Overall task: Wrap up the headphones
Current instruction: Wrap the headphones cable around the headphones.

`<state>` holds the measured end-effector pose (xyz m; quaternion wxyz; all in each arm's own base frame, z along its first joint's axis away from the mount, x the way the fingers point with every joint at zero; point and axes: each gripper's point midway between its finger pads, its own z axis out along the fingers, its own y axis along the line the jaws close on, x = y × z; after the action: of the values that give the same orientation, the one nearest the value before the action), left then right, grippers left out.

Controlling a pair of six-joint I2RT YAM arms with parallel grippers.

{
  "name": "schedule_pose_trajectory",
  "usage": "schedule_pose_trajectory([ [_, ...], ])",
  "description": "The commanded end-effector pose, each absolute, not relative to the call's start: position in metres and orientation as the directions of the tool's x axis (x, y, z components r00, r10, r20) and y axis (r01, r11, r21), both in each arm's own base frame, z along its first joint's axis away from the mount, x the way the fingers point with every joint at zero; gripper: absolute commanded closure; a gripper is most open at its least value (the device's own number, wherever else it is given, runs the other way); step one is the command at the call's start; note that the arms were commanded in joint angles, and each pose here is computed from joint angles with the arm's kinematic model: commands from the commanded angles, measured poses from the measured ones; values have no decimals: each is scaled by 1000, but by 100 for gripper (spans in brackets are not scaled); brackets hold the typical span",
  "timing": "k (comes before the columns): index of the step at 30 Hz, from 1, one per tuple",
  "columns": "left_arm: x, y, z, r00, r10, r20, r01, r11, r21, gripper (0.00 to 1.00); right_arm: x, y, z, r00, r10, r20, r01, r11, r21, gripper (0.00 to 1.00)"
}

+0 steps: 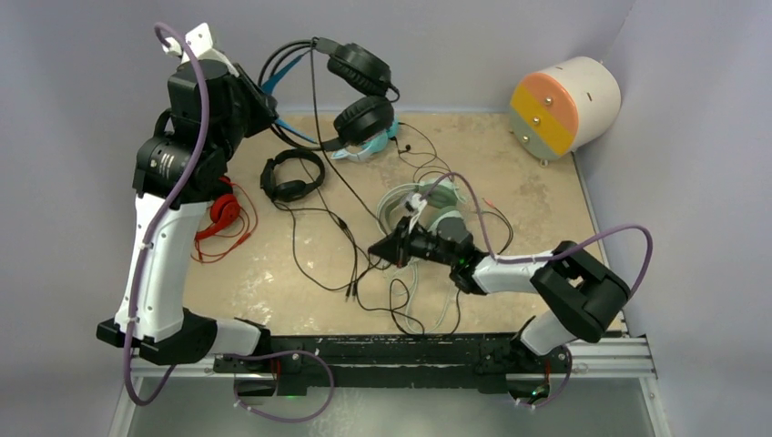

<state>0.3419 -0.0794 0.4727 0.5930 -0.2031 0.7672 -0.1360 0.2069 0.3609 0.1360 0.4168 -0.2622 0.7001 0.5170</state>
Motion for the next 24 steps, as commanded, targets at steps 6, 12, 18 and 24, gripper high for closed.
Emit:
schedule_pose_trajectory([
  [6,278,-152,464,-429,-334,-839,325,809,-489,100,261,317,202,-633,193,-749,-717,217,662,100],
  [12,245,-178,413,-478,-142,-867,551,720,-422,100,278,306,251,-573,128,-810,-755,302,582,100],
  [18,258,-150,365,-376,-44,-925,494,835,-241,100,276,288,287,-546,37,-837,-766,383,516,100],
  [24,271,-137,331,-266,152,-952,461,887,13,100,263,279,286,-613,-63,-788,-732,419,537,100],
])
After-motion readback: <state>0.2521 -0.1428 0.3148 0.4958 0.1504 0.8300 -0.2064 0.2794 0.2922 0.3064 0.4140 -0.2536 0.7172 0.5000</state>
